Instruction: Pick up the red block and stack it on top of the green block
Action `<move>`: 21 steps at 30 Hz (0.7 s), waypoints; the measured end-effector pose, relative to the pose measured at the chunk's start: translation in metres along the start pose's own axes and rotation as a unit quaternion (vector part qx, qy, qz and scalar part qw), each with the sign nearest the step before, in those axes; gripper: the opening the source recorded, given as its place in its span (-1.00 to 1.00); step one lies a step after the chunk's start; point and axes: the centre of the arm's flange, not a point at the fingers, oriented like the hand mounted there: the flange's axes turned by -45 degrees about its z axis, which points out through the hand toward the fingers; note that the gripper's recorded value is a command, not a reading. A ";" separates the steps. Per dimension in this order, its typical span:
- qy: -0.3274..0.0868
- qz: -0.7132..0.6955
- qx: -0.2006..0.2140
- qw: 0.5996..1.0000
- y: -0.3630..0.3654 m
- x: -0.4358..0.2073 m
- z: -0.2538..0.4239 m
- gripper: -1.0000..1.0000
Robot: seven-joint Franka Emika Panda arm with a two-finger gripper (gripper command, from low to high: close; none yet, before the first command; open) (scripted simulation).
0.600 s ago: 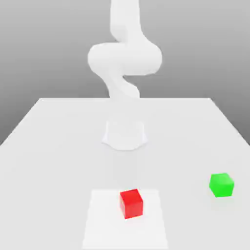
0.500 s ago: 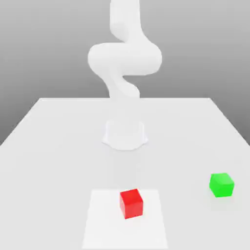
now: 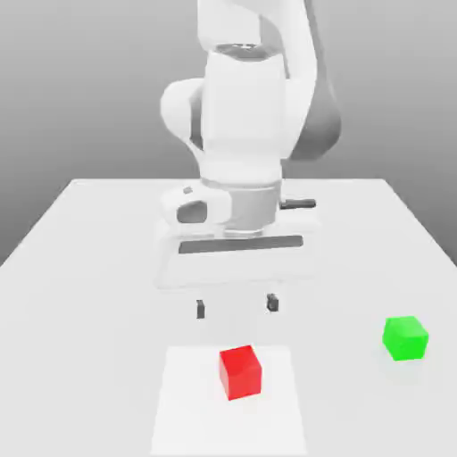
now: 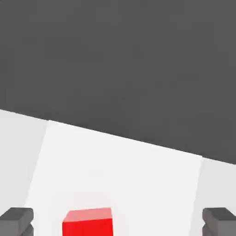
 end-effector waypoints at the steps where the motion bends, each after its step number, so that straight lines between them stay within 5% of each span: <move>1: -0.013 -0.005 0.007 1.000 -0.003 -0.008 0.017 0.00; 7: -0.025 -0.009 0.013 1.000 -0.007 -0.018 0.081 0.00; 8: -0.025 -0.009 0.013 1.000 -0.007 -0.020 0.090 -1.00; 21: -0.025 -0.009 0.013 1.000 -0.006 -0.017 0.040 -1.00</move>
